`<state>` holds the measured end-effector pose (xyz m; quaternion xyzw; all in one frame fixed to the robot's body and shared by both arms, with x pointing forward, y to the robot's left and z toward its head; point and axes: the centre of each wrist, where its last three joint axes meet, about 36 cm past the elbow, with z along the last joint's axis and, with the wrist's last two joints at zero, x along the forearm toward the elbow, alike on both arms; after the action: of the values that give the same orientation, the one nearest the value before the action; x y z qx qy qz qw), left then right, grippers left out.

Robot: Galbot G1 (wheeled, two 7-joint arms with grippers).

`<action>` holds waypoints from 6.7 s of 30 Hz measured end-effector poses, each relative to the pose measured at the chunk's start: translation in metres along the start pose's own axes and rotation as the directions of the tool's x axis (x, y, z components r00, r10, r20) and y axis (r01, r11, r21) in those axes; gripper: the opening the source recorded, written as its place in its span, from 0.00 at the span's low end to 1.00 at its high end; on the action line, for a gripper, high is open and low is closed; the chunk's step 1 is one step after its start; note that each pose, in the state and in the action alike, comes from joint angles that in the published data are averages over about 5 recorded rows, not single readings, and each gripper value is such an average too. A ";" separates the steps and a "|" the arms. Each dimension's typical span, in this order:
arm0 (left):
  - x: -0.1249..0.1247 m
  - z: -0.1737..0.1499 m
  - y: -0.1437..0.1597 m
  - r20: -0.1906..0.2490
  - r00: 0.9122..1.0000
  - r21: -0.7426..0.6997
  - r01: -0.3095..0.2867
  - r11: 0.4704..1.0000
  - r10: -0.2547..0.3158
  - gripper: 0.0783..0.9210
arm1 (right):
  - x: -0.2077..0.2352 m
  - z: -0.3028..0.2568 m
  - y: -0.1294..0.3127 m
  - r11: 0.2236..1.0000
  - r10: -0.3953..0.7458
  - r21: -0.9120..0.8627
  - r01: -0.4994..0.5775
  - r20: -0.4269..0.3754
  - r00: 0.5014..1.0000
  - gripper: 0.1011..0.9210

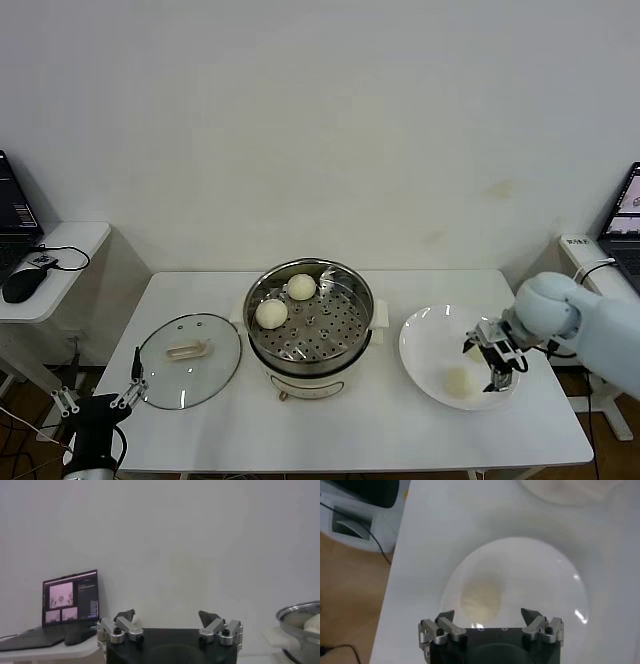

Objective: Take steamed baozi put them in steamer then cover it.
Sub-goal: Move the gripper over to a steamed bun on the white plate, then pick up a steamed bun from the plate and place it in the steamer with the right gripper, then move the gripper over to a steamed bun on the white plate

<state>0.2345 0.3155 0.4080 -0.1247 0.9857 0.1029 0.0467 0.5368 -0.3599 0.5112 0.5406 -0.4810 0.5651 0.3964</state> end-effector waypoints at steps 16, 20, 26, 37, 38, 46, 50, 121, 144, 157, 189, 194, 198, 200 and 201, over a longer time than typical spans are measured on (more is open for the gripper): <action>-0.003 -0.001 0.002 0.009 1.000 -0.009 0.006 1.000 -0.006 0.88 | -0.041 0.004 -0.001 1.000 -0.009 -0.024 0.009 -0.001 1.000 0.88; -0.003 -0.001 0.003 0.010 1.000 -0.010 0.007 1.000 -0.007 0.88 | -0.047 0.004 -0.002 0.999 -0.005 -0.032 0.005 0.000 1.000 0.88; -0.003 -0.001 0.002 0.010 1.000 -0.009 0.009 1.000 -0.008 0.88 | -0.051 0.002 -0.004 0.999 0.000 -0.042 0.000 0.000 1.000 0.82; -0.003 -0.002 0.003 0.011 1.000 -0.008 0.010 1.000 -0.010 0.88 | -0.053 -0.002 -0.009 0.999 0.007 -0.049 -0.007 0.006 1.000 0.59; -0.003 -0.002 0.003 0.011 1.000 -0.008 0.010 1.000 -0.010 0.88 | -0.053 -0.002 -0.009 0.999 0.007 -0.048 -0.006 0.005 1.000 0.58; -0.003 -0.002 0.002 0.013 1.000 -0.004 0.011 1.000 -0.011 0.88 | -0.046 0.002 -0.011 0.999 0.006 -0.044 -0.006 0.004 1.000 0.53; -0.003 -0.003 0.001 0.016 1.000 -0.003 0.010 1.000 -0.010 0.88 | -0.035 0.003 -0.014 0.999 0.012 -0.045 -0.011 0.009 1.000 0.56; -0.004 -0.008 0.006 0.037 0.998 0.016 0.045 0.999 -0.045 0.88 | 0.046 -0.303 -0.141 0.661 0.058 0.721 -0.206 0.224 0.973 0.58; -0.008 -0.011 0.010 0.047 0.998 0.015 0.048 0.999 -0.049 0.88 | 0.089 -0.269 -0.143 0.729 0.132 0.626 -0.277 0.268 0.954 0.88; -0.015 -0.007 0.007 0.049 0.998 0.017 0.023 1.000 -0.024 0.88 | 0.122 -0.141 -0.110 0.922 0.239 0.266 -0.280 0.177 0.955 0.88; -0.006 -0.008 0.008 0.028 0.999 -0.009 0.021 1.000 -0.021 0.88 | -0.011 0.065 -0.046 0.984 0.159 -0.080 -0.161 -0.033 0.987 0.88; -0.005 -0.007 0.008 0.025 0.999 -0.009 0.025 1.000 -0.025 0.88 | -0.029 0.066 -0.048 0.985 0.147 -0.084 -0.150 -0.041 0.988 0.88; -0.006 -0.005 0.009 0.023 0.999 -0.010 0.029 1.000 -0.029 0.88 | -0.040 0.068 -0.051 0.985 0.144 -0.088 -0.148 -0.050 0.988 0.88; -0.006 -0.005 0.009 0.022 0.999 -0.011 0.030 0.999 -0.030 0.88 | -0.045 0.068 -0.051 0.985 0.140 -0.090 -0.144 -0.054 0.989 0.88; -0.006 -0.004 0.010 0.021 0.999 -0.011 0.031 0.999 -0.031 0.88 | -0.048 0.068 -0.051 0.986 0.137 -0.091 -0.142 -0.057 0.989 0.88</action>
<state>0.2377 0.3251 0.4147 -0.1389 0.9826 0.1089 0.0580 0.6069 -0.4115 0.4666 0.4716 -0.5340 0.5814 0.3929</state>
